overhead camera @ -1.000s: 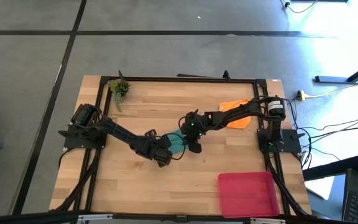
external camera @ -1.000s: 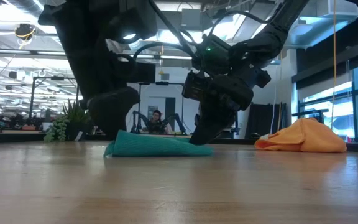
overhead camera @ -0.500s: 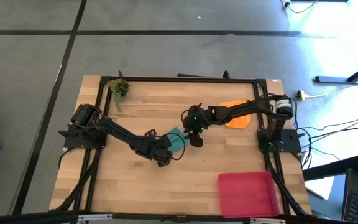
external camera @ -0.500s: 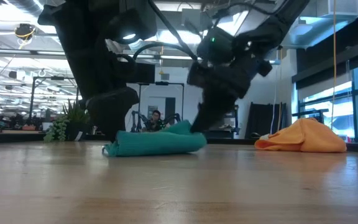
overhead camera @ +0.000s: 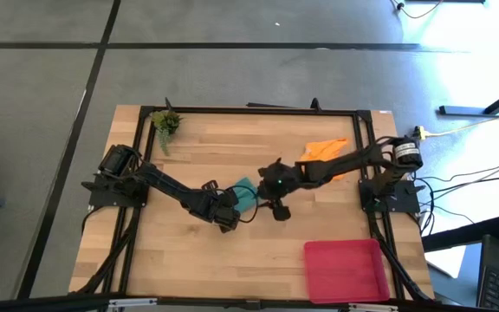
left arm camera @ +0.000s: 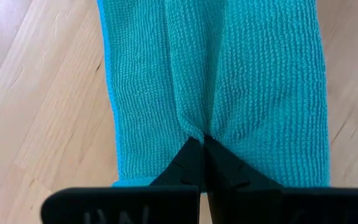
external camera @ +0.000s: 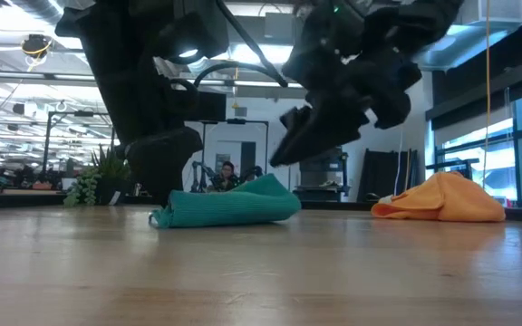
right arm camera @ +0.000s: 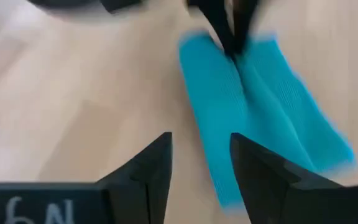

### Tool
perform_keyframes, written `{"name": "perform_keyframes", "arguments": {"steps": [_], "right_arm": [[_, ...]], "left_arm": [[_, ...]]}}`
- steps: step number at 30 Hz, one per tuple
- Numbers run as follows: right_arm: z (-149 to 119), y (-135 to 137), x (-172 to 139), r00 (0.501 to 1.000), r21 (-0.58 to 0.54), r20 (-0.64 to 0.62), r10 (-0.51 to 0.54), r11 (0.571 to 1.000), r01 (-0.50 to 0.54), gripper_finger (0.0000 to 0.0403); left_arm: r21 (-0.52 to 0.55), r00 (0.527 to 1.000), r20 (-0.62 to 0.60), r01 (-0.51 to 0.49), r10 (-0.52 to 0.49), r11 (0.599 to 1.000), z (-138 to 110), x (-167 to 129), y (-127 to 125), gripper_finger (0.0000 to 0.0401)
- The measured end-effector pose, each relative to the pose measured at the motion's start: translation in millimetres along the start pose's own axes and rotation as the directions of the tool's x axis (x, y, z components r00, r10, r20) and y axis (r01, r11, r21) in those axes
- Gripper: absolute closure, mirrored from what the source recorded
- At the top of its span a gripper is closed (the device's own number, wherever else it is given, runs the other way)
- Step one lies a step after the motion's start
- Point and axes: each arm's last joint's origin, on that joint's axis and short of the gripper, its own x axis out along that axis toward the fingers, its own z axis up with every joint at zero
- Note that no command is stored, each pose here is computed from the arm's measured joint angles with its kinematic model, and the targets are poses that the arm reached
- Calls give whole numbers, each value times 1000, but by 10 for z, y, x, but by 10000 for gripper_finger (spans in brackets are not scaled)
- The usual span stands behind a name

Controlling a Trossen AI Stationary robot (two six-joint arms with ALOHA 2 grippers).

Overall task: Roll microfiber towels into tight, uniform cylinder then place into a basket
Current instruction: Roll the blue microfiber cloth

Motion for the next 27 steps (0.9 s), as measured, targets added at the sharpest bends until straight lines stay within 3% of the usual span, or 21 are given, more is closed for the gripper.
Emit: {"name": "perform_keyframes", "arguments": {"steps": [7, 16, 27], "right_arm": [[-101, -131, 185, 995, -49, 87, -45, 998, 50, 240], [-348, -299, 398, 997, -20, 39, -69, 997, 70, 240], [-460, -329, 512, 998, -7, 18, -67, 998, 67, 240]], "left_arm": [[2, 1000, 3, 2, -2, 1000, -4, -4, -9, 401], [2, 1000, 5, 3, -3, 1000, -4, -4, -11, 401], [3, 1000, 2, 2, -2, 1000, -7, -2, -12, 401]]}}
